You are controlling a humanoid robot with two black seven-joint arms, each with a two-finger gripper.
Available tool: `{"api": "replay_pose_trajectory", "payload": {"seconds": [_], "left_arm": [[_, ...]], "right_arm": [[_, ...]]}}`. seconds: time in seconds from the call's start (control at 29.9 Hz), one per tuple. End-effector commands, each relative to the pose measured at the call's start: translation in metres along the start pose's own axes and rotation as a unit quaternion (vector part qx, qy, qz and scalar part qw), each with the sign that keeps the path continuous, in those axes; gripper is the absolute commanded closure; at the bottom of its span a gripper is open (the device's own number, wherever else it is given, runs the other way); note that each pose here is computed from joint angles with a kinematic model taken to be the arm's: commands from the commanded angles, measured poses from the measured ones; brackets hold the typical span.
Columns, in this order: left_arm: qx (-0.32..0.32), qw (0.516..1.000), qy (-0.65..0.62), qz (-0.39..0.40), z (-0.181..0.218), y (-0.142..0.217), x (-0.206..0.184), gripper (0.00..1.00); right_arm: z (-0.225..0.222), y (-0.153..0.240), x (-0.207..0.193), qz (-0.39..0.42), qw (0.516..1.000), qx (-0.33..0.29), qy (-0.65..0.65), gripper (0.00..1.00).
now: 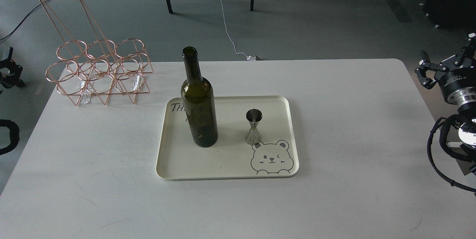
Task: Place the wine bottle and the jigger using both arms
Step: 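Reach the right gripper toward the metal jigger on the tray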
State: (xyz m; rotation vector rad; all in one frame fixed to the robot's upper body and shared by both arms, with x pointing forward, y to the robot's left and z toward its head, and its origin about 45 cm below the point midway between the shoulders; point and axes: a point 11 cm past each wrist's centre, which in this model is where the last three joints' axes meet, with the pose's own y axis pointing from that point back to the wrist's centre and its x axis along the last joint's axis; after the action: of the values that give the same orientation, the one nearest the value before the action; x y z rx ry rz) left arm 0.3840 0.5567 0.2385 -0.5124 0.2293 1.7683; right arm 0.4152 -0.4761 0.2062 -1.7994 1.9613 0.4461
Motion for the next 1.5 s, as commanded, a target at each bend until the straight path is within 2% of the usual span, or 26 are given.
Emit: {"api": "replay_pose_trajectory", "payload": {"seconds": [0.0,0.2,0.37,0.63,0.8,0.97,1.17,1.34,1.47], "left_arm": [[-0.001,1.0,0.0,0.0,0.001,0.0,0.0,0.01],[0.0,1.0,-0.001,0.0,0.001,0.001,0.001,0.01],[-0.002,1.0,-0.002,0.002,0.002,0.0,0.002,0.01],[-0.001,1.0,0.001,-0.001,0.001,-0.001,-0.001,0.01],[0.001,1.0,0.006,-0.003,-0.004,-0.001,-0.004,0.01],[0.0,1.0,0.009,-0.004,-0.004,-0.001,-0.005,0.01],[0.001,1.0,0.008,-0.004,-0.004,-0.001,-0.005,0.01],[0.001,1.0,0.009,-0.005,-0.005,-0.001,-0.006,0.01],[0.003,1.0,0.012,-0.005,-0.009,-0.001,-0.007,0.01]], "right_arm": [[-0.001,0.002,0.003,0.001,1.0,0.0,0.001,0.01],[0.001,0.003,0.002,-0.002,1.0,-0.005,0.002,0.01],[-0.019,-0.003,-0.005,-0.028,0.999,-0.008,0.045,0.01],[-0.058,-0.013,-0.076,-0.158,0.982,-0.022,0.105,0.01],[-0.054,0.003,-0.132,-0.235,0.948,-0.045,0.208,0.01],[-0.027,0.023,-0.169,-0.32,0.862,-0.047,0.391,0.01],[0.027,0.054,-0.199,-0.416,0.75,-0.035,0.513,0.01],[0.076,0.077,-0.2,-0.476,0.618,0.0,0.625,0.01],[0.112,0.095,-0.191,-0.505,0.57,-0.005,0.648,0.01]]}}
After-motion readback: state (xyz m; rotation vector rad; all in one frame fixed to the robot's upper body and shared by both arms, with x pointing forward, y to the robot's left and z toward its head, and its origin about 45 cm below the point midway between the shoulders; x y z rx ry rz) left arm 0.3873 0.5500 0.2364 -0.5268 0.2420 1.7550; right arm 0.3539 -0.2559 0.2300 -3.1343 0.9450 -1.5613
